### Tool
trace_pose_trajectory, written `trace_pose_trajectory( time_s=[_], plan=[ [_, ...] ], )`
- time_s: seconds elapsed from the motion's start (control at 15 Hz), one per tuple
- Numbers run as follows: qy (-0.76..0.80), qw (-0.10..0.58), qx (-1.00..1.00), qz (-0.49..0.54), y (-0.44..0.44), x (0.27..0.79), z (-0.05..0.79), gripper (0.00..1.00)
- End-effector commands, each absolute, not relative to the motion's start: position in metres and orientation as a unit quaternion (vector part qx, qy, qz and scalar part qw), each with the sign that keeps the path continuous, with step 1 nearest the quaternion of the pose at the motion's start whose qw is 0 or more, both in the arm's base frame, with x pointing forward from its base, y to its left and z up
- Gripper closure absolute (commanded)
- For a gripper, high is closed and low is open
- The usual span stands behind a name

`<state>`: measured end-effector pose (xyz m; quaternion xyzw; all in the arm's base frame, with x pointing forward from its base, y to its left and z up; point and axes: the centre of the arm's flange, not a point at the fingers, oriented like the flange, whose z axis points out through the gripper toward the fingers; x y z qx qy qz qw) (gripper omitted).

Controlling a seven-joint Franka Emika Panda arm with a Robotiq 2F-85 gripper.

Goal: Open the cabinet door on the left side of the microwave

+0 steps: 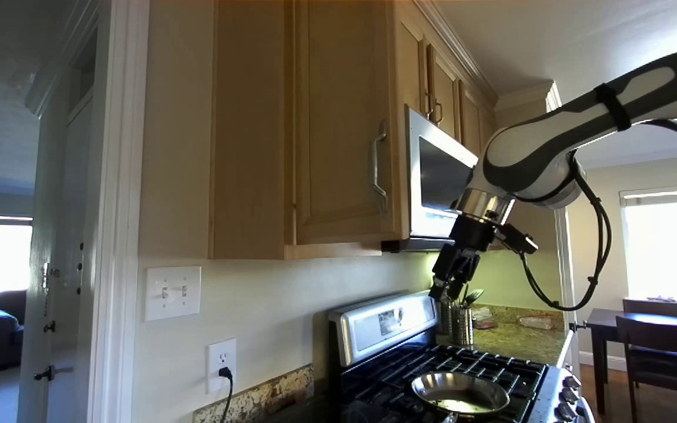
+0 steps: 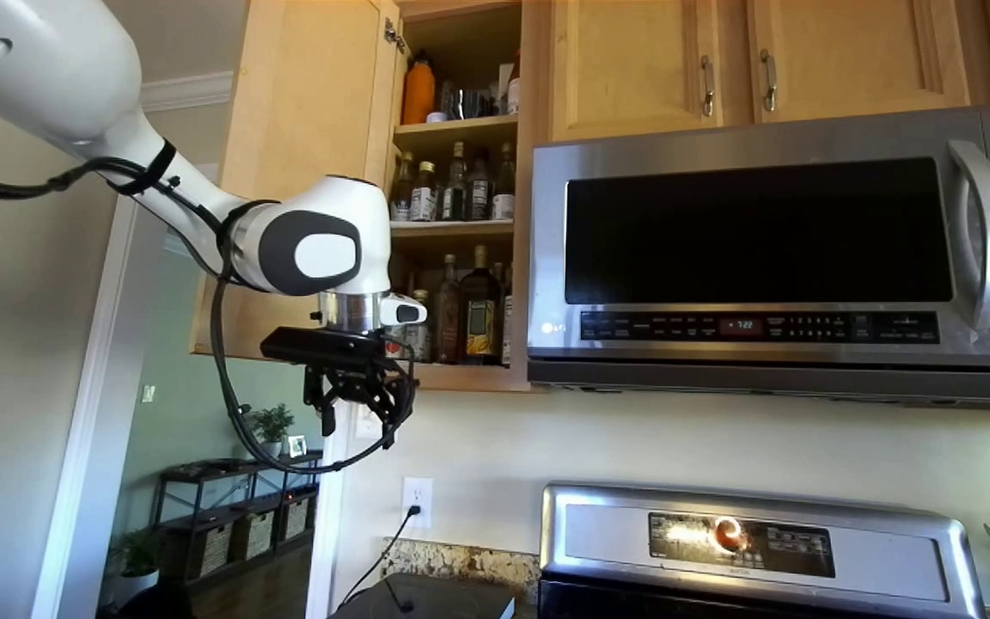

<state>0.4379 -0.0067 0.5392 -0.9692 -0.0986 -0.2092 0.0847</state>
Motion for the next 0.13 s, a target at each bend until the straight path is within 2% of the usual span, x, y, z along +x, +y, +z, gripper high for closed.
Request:
trace_pose_trajectory(
  time_s=[0.0, 0.07],
  plan=[
    [-0.098, 0.085, -0.969, -0.209, -0.0068, 0.4379, 0.5391, 0.00],
    [-0.098, 0.085, -0.969, -0.209, -0.0069, 0.4379, 0.5390, 0.00]
  ],
)
